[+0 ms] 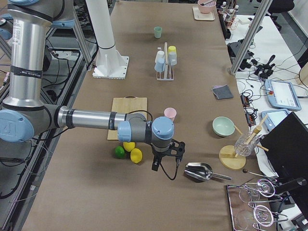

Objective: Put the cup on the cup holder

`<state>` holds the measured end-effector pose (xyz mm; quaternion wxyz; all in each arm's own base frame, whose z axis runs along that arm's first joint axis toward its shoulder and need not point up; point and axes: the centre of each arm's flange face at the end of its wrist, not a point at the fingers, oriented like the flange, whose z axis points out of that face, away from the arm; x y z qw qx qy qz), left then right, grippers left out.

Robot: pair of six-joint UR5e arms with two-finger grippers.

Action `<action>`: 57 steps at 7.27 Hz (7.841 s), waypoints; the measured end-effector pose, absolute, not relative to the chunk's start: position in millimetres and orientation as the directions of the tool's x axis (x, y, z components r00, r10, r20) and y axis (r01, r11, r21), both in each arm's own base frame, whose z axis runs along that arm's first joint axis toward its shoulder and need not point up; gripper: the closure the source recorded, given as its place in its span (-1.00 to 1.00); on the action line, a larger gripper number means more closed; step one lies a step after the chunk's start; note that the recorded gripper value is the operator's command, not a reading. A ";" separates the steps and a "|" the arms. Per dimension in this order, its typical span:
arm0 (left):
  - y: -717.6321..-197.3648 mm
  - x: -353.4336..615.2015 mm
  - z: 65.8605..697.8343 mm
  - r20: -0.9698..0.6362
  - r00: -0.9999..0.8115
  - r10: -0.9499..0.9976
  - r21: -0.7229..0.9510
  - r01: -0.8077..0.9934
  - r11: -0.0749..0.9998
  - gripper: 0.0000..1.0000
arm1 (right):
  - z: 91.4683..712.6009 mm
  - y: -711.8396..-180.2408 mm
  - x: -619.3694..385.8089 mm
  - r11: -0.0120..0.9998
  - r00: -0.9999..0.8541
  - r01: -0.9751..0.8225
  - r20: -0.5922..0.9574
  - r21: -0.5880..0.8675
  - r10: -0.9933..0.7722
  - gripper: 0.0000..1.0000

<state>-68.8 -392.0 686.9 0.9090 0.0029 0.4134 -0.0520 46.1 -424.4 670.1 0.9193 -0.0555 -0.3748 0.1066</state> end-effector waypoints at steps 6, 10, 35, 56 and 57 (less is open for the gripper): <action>-387.0 -70.4 697.5 -0.741 0.661 -0.115 -0.062 0.104 0.993 -0.95 | 631.7 -473.7 -4.5 0.978 0.696 -0.091 0.690 -0.190 0.199 -0.99; -466.6 -73.5 624.9 -0.747 0.665 0.004 0.102 0.109 0.989 -0.95 | 582.0 -567.8 -81.8 0.974 0.727 0.008 0.670 -0.227 0.150 -0.99; -589.1 233.6 496.5 -0.701 0.698 -0.148 -0.560 -0.410 0.720 -0.95 | 551.8 -610.7 -319.7 0.766 0.724 0.454 0.689 -0.455 -0.019 -0.97; -510.5 359.1 556.2 -0.691 0.714 -0.110 -0.630 -0.521 0.576 -0.70 | 447.4 -642.3 -276.5 0.903 -0.088 0.416 0.993 0.108 -0.078 0.88; -505.7 359.8 560.2 -0.690 0.715 -0.113 -0.634 -0.522 0.571 -0.70 | 445.3 -641.8 -271.1 0.919 -0.175 0.377 0.983 0.116 -0.053 0.88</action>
